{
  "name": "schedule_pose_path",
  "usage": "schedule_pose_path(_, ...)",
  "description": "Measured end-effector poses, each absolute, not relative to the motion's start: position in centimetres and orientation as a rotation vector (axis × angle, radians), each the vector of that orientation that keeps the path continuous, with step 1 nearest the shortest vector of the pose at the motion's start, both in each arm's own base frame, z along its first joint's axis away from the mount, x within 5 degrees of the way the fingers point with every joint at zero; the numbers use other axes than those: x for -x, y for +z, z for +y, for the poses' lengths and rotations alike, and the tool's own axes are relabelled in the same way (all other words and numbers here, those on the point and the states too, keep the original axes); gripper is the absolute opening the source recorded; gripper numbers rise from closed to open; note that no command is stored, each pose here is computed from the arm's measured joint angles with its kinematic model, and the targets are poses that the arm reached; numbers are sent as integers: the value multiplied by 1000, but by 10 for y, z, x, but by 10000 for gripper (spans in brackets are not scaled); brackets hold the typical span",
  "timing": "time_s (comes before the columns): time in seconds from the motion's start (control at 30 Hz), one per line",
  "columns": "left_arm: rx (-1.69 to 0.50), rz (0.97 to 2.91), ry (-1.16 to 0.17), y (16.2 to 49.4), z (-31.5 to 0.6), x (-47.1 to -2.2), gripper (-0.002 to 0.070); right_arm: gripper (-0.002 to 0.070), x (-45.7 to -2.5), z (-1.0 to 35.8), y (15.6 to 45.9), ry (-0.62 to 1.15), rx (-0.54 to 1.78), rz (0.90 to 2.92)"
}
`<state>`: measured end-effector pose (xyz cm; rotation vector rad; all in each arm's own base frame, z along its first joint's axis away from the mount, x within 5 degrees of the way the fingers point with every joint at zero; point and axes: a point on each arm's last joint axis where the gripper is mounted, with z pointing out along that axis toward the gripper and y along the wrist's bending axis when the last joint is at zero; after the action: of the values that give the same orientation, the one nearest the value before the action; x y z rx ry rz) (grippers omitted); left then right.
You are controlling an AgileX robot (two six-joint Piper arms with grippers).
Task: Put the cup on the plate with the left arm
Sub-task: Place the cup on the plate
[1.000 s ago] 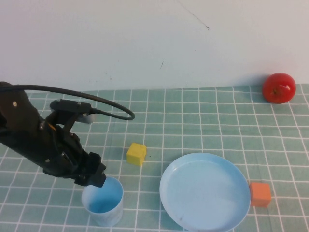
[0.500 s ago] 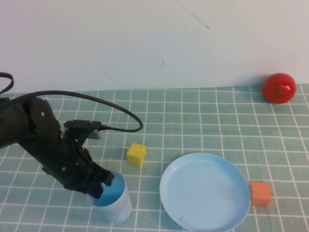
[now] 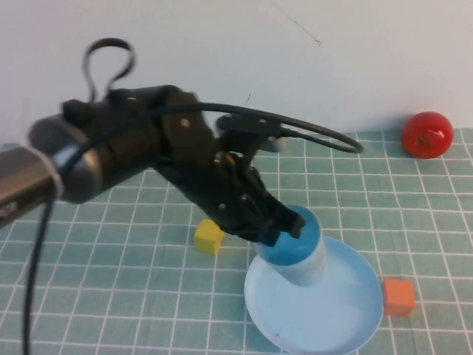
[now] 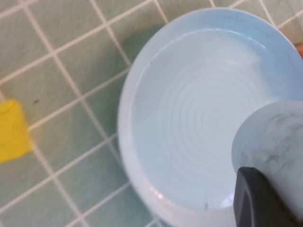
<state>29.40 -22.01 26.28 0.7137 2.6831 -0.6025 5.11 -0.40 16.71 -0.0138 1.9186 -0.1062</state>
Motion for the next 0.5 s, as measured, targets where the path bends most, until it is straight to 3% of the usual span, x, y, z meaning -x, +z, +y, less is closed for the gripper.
schedule_pose_path(0.2,-703,2804,-347,239,-260,-319,8,-2,-51,-4,167,-106,14,1919)
schedule_pose_path(0.5,-723,2871,-335,217,-285,-343,8,-2,-51,-4,167,-106,14,1919)
